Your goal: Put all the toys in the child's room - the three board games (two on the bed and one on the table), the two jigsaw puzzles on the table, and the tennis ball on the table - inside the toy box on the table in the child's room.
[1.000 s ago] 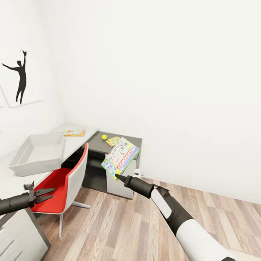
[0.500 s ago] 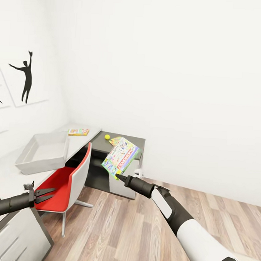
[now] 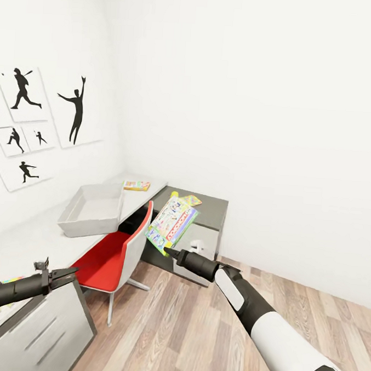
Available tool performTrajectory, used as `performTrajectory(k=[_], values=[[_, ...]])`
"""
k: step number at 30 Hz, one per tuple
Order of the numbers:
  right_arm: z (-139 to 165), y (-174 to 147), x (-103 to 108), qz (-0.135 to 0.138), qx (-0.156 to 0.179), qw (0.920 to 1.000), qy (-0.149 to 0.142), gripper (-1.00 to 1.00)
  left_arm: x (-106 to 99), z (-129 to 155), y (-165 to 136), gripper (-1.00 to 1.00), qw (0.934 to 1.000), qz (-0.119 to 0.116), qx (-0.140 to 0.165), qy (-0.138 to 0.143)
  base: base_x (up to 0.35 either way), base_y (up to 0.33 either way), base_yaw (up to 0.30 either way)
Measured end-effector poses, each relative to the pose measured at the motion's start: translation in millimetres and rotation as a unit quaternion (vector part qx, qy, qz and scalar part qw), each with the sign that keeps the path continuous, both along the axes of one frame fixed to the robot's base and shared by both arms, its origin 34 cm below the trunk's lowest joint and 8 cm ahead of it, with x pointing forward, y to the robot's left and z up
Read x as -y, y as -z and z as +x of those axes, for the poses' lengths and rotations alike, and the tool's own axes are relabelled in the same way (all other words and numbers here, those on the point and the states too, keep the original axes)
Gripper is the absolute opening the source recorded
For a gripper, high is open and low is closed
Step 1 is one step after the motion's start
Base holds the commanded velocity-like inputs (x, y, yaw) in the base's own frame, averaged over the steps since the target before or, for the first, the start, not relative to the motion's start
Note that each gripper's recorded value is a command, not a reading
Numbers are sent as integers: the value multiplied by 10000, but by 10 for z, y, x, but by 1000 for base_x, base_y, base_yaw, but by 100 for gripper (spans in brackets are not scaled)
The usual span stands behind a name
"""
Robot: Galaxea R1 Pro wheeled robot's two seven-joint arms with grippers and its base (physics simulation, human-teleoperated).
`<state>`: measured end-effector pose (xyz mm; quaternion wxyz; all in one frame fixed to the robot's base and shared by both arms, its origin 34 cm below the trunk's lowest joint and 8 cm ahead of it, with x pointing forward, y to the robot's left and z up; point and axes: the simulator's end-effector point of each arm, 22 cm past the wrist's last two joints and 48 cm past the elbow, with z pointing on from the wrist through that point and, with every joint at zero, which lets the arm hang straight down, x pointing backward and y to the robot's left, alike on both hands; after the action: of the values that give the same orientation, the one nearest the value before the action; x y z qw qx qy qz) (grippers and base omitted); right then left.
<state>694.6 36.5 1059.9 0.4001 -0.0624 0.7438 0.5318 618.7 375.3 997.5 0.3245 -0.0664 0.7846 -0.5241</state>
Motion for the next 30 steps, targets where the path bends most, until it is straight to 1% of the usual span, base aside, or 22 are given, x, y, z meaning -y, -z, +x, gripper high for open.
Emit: performTrajectory(k=[4,6,15,18,30], values=[[0,1,0,-2,0,10000,-1,-100,8,2,3,100,10000,-2,-3,2,0,0,276],[0,-2,9,7,6,10000,-3,-100,9,3,4,100,10000,0,-3,2,0,0,136],[-4,-16,18,38,20,10000,-19,-100,1,2,4,100,10000,5,-5,-3,0,0,16],[-8,-20,5,46,20,10000,-26,-100,1,1,4,100,10000,6,-6,-2,0,0,118],[-17,-27,-27,47,26,10000,-43,-100,0,1,4,100,10000,6,-7,-3,0,0,265]])
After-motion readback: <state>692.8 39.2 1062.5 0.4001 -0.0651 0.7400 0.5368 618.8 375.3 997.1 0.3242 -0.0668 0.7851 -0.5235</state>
